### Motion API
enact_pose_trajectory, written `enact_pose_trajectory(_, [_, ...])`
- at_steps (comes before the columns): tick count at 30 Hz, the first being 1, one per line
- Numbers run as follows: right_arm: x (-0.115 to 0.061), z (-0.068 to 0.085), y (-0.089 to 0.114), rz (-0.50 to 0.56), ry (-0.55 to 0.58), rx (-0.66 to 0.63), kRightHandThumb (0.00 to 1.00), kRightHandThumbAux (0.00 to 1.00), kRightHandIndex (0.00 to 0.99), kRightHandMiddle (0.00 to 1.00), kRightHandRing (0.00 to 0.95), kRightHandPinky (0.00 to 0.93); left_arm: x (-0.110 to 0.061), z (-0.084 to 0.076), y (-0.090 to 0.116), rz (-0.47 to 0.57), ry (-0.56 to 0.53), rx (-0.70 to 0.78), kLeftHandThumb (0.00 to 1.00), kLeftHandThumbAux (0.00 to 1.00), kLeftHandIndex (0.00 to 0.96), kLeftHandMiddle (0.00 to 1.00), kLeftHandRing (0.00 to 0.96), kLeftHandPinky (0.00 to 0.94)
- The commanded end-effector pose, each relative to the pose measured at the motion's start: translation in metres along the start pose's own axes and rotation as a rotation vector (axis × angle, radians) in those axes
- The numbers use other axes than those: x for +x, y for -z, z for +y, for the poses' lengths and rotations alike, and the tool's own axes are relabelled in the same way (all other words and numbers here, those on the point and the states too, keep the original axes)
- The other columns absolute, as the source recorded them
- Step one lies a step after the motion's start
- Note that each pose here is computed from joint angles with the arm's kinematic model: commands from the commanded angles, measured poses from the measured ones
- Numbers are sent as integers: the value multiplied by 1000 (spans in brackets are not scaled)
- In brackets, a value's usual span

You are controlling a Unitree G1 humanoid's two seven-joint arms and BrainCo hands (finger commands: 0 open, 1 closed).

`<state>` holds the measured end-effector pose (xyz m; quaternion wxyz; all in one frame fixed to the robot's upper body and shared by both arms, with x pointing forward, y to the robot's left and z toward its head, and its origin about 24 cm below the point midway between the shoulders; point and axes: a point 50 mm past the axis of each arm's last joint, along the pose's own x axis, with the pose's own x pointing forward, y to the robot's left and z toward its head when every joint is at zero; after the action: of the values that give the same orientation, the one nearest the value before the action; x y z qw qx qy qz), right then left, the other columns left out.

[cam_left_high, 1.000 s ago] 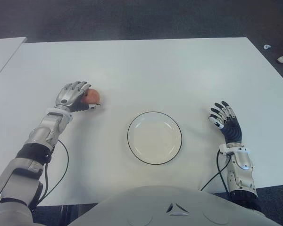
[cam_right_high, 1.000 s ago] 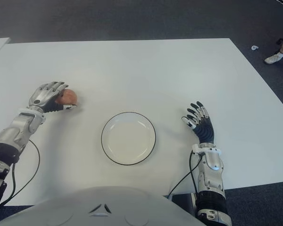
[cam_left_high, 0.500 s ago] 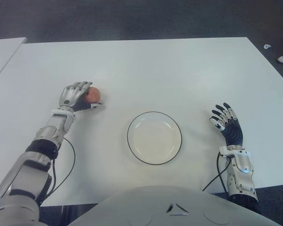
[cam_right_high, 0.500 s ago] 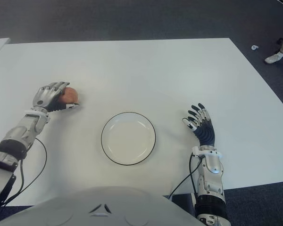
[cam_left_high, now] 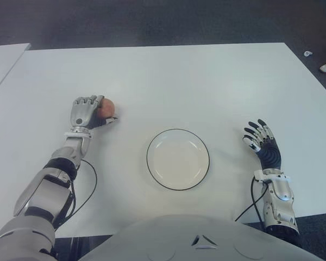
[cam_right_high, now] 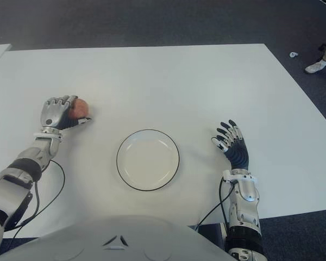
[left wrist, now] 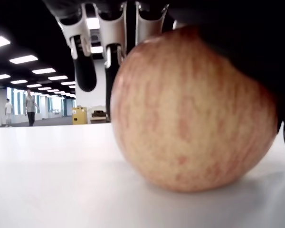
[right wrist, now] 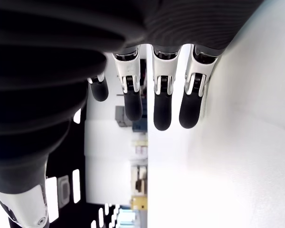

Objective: Put the apples into the plate.

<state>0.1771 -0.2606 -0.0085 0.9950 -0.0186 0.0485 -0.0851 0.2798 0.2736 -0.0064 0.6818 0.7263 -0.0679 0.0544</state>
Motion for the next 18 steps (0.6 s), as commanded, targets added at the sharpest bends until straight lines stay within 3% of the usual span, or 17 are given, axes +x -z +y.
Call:
enact_pose_trajectory(1, [-16, 3, 26, 147, 15, 56, 264, 687, 47, 190, 214, 250, -12, -13, -7, -40, 46, 28, 948, 650, 389, 485, 528, 710])
enact_pose_trajectory(10, [-15, 5, 23, 110, 37, 97, 301, 648, 77, 215, 228, 276, -11, -12, -9, -67, 23, 5, 951, 649, 399, 488, 509, 630])
enact_pose_trajectory(18, [-14, 6, 20, 99, 61, 123, 339, 644, 96, 226, 245, 297, -9, -10, -10, -82, 31, -1, 952, 647, 412, 490, 499, 622])
